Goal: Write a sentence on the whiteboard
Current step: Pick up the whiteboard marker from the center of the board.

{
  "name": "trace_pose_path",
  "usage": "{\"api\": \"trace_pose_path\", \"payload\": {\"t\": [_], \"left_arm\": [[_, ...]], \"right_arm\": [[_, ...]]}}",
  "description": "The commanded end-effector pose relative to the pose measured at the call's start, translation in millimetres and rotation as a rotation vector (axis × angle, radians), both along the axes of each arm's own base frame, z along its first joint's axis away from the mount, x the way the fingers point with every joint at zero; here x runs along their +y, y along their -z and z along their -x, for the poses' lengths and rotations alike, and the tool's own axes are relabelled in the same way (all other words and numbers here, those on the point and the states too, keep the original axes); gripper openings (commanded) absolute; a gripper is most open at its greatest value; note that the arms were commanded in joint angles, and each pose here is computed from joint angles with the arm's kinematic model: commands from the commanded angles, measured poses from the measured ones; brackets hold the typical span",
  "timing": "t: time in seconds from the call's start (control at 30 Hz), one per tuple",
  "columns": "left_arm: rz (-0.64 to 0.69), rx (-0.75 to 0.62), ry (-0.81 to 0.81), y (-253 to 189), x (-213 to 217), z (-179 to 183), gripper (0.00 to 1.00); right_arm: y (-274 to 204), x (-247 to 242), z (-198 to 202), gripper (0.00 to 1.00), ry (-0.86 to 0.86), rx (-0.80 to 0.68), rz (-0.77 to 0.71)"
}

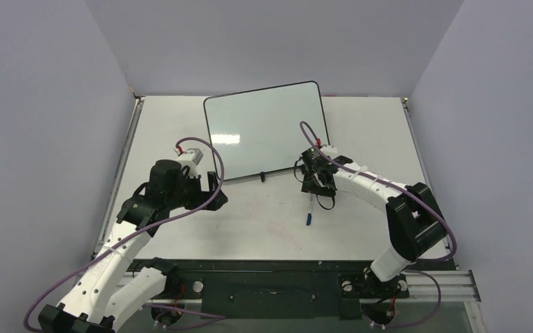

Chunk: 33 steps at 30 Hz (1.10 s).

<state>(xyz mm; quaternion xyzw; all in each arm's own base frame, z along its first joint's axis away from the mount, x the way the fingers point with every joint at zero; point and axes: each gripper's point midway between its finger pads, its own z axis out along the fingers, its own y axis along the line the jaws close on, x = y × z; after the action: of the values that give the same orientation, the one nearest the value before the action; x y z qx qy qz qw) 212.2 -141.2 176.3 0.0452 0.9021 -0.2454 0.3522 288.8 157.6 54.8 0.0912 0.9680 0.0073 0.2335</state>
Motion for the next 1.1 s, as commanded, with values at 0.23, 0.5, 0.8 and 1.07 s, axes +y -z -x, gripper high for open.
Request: {"api": "trace_pose_path", "payload": {"t": [0.23,0.5,0.8,1.07], "left_arm": [[0.014,-0.068,0.015,-13.2,-4.0,-6.6,0.93],[0.013,-0.062,0.019,-11.4,-5.1,-7.4,0.93],[0.02,-0.04,0.042,-7.2,-9.8,-5.9,0.93],[0.109,-0.045,0.055,-18.5,-25.2,-10.9,0.87]], "right_arm": [[19.3,4.6,-22.9,0.39,0.049,-0.015,0.052],[44.3,1.3,-17.6,0.08,0.052,0.029,0.081],[20.9,0.3,-8.6,0.0,0.067,-0.016,0.011],[-39.6,16.4,-12.1,0.0,0.139,-0.165,-0.198]]}}
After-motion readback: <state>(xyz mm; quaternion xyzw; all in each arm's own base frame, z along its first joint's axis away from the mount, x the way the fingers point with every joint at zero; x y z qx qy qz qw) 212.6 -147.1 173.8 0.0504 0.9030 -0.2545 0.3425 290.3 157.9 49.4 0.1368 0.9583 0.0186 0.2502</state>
